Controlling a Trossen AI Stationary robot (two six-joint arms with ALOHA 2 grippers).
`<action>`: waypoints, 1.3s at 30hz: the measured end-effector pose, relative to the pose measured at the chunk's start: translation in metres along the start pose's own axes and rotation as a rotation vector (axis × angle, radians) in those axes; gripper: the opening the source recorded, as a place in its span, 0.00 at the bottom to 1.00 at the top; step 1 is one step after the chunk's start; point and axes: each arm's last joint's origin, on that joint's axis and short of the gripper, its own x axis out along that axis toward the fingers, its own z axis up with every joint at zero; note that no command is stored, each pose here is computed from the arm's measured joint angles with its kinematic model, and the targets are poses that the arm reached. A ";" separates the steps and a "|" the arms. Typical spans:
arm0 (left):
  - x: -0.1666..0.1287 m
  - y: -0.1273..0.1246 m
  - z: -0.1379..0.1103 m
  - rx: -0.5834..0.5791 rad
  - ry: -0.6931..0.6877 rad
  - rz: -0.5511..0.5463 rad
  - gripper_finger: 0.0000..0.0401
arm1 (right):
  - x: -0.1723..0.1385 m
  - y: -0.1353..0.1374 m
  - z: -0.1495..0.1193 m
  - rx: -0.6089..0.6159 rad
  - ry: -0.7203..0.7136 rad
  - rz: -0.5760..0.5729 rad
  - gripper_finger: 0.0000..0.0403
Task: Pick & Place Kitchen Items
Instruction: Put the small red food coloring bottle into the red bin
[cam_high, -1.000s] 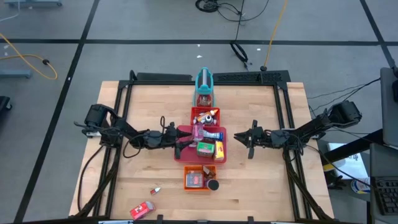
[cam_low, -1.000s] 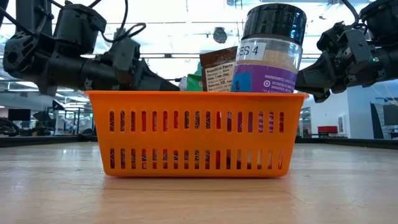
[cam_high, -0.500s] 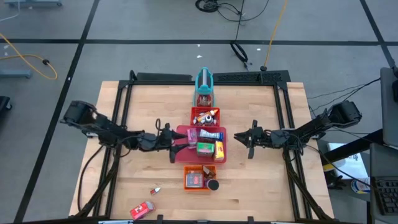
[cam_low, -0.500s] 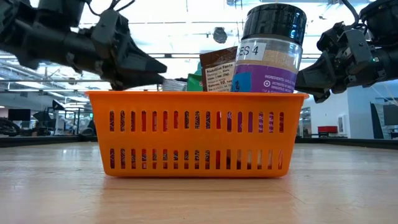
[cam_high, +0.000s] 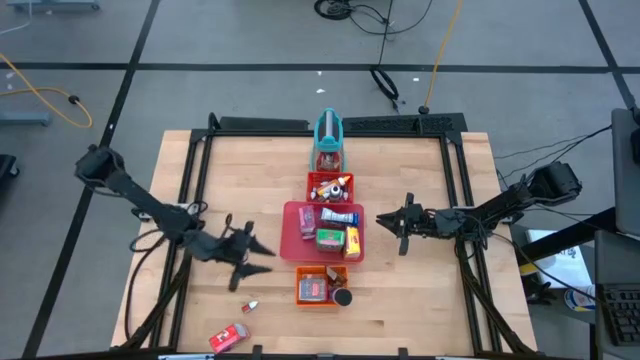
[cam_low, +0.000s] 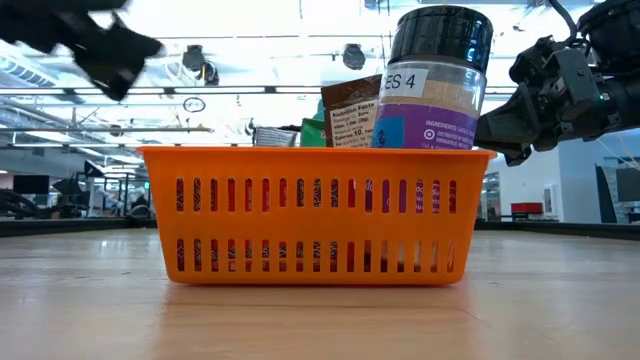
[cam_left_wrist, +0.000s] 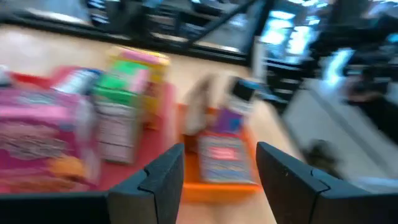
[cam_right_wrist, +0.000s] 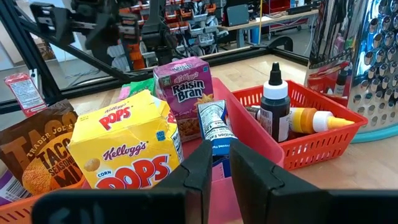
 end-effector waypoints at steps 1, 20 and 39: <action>-0.004 -0.005 0.000 -0.022 0.008 -0.033 0.50 | 0.000 0.000 0.000 0.000 0.000 0.000 0.12; -0.009 -0.049 -0.010 -0.274 0.465 0.207 0.50 | 0.000 0.000 0.001 0.005 -0.010 0.002 0.12; 0.022 -0.067 -0.046 -0.553 0.862 0.387 0.50 | 0.000 0.000 0.001 0.009 -0.009 0.005 0.12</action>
